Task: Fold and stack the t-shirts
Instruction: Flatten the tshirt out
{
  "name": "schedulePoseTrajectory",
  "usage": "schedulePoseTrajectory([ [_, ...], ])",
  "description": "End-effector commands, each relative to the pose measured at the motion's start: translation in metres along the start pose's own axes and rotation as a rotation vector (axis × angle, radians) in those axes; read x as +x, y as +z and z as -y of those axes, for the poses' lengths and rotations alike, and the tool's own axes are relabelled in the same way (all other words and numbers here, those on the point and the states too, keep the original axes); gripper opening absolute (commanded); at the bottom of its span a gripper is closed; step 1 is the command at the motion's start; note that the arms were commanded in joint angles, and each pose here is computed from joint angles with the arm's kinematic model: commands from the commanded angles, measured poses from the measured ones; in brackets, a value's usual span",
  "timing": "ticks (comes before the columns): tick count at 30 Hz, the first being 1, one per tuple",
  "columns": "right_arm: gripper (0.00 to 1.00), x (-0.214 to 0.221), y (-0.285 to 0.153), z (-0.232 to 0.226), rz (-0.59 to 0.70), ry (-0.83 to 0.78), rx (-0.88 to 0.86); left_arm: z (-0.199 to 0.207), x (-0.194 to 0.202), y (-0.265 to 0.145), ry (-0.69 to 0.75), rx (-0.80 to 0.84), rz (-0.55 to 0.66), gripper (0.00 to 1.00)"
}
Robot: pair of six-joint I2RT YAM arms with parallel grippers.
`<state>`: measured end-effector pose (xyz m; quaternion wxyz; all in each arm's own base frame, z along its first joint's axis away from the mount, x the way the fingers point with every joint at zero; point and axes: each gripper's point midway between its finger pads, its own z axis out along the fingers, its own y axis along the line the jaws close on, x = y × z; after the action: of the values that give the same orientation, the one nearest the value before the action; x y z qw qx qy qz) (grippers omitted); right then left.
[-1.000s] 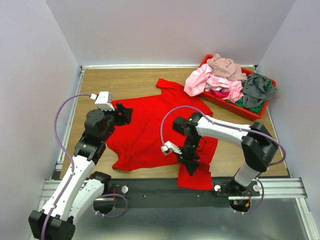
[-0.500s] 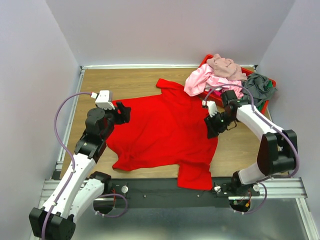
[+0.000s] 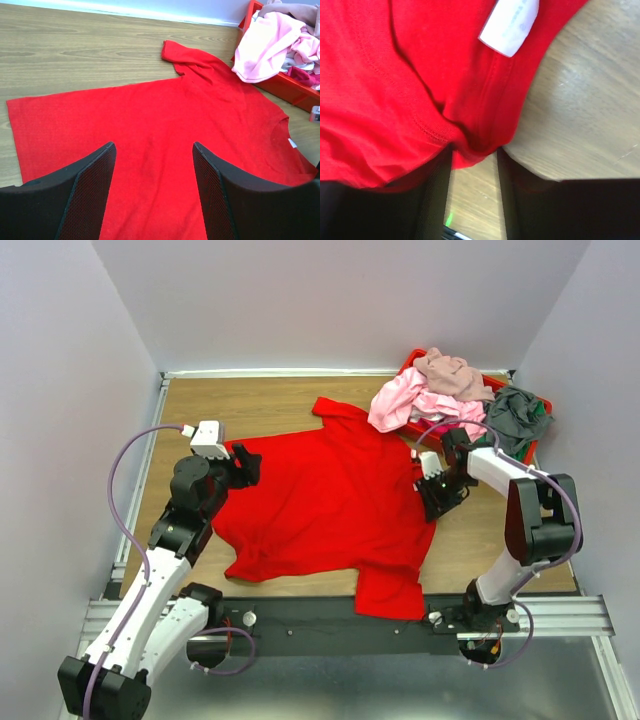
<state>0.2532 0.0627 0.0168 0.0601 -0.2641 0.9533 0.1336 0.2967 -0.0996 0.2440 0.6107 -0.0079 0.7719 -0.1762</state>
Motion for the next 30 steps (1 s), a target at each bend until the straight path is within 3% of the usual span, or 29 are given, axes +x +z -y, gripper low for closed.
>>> schedulePoseTrajectory([
  [1, 0.32, 0.006, 0.013, 0.002, -0.026, 0.014, -0.007, -0.001, -0.012, -0.002, 0.012, -0.003, 0.041, 0.71],
  [3, 0.16, 0.011, 0.014, 0.003, -0.038, 0.012, -0.001, 0.000, -0.012, -0.002, 0.012, -0.002, 0.040, 0.71],
  [4, 0.03, 0.019, 0.013, 0.008, -0.065, -0.002, 0.032, 0.000, -0.012, -0.002, 0.012, -0.002, 0.040, 0.71],
  [5, 0.01, 0.022, 0.011, 0.014, -0.076, -0.010, 0.067, -0.001, -0.010, -0.001, 0.008, -0.007, 0.036, 0.71],
  [12, 0.02, 0.057, -0.005, 0.031, -0.188, -0.062, 0.210, -0.010, -0.003, 0.008, -0.039, -0.055, 0.016, 0.71],
  [15, 0.40, 0.055, -0.009, 0.031, -0.179, -0.070, 0.207, -0.022, 0.000, 0.018, -0.101, -0.102, 0.007, 0.73],
  [16, 0.65, 0.050, -0.011, 0.029, -0.165, -0.076, 0.201, -0.027, 0.002, 0.021, -0.129, -0.118, 0.004, 0.74],
  [19, 1.00, 0.018, -0.030, 0.031, -0.068, -0.096, 0.212, -0.059, 0.016, 0.047, -0.261, -0.196, -0.038, 0.75],
  [21, 1.00, -0.019, -0.047, 0.030, 0.041, -0.105, 0.203, -0.062, 0.014, 0.064, -0.333, -0.152, -0.068, 0.75],
  [23, 1.00, -0.047, -0.057, 0.023, 0.125, -0.093, 0.162, -0.081, 0.039, 0.087, -0.369, -0.164, -0.178, 0.71],
  [26, 1.00, -0.097, -0.074, -0.005, 0.313, -0.116, -0.002, -0.101, 0.045, 0.120, -0.378, -0.193, -0.239, 0.69],
  [27, 1.00, -0.104, -0.073, -0.011, 0.333, -0.128, -0.046, -0.116, 0.051, 0.122, -0.303, -0.228, -0.268, 0.63],
  [30, 1.00, -0.115, -0.079, -0.016, 0.387, -0.169, -0.068, -0.145, 0.050, 0.134, -0.229, -0.308, -0.268, 0.63],
])
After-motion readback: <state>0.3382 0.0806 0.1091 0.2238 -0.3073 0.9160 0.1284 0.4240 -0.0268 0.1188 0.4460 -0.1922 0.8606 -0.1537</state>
